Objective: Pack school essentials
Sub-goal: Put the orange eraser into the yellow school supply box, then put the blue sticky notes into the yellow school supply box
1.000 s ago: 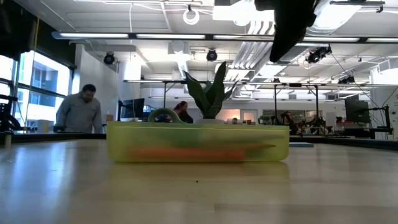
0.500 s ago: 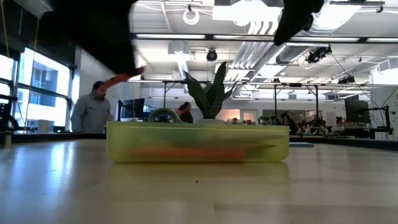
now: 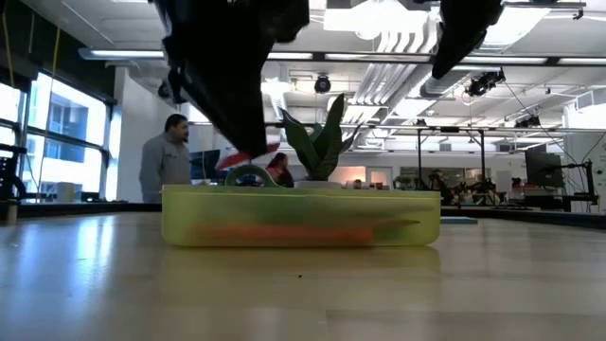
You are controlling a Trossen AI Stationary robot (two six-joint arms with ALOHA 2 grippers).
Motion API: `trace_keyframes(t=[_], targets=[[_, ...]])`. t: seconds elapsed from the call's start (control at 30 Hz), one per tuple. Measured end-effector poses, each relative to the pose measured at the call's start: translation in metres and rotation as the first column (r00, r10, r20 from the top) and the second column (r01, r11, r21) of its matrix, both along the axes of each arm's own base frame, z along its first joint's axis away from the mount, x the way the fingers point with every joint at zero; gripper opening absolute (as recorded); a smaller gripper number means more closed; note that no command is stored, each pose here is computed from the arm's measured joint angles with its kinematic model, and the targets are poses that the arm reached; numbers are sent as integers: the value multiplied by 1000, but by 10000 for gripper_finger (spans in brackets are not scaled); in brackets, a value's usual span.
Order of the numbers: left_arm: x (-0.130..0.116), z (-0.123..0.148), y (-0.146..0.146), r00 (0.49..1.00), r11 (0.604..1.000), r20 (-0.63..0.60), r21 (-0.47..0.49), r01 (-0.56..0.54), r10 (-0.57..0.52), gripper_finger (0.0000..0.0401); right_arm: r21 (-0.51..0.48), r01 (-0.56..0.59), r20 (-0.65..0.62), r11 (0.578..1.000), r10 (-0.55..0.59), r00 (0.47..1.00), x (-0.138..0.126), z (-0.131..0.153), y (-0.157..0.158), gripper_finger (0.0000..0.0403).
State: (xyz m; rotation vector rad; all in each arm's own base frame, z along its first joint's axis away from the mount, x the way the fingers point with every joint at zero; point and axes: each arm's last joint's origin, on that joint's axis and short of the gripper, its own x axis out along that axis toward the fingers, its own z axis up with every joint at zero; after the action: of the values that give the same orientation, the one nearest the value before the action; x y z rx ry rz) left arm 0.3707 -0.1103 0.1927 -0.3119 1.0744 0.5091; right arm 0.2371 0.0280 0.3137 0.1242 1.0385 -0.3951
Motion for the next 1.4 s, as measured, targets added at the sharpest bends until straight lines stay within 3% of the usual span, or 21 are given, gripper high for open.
trace_keyframes(t=[0.43, 0.6, 1.0, 1.4], targets=[[5, -4, 16, 958, 959, -98, -120, 256, -268, 72, -6, -1, -38, 1000, 1, 999, -3, -1, -1, 75], [6, -4, 20, 926, 933, -116, -84, 351, -359, 92, -9, 0, -62, 1000, -1, 998, -5, -2, -1, 75], [7, -4, 23, 921, 929, -125, -21, 370, -370, 194, -5, 7, -60, 1000, -8, 998, -5, -2, -1, 75], [8, 9, 39, 903, 907, -105, 8, 421, -417, 184, -4, 7, -60, 1000, -8, 998, -5, -2, -1, 75]])
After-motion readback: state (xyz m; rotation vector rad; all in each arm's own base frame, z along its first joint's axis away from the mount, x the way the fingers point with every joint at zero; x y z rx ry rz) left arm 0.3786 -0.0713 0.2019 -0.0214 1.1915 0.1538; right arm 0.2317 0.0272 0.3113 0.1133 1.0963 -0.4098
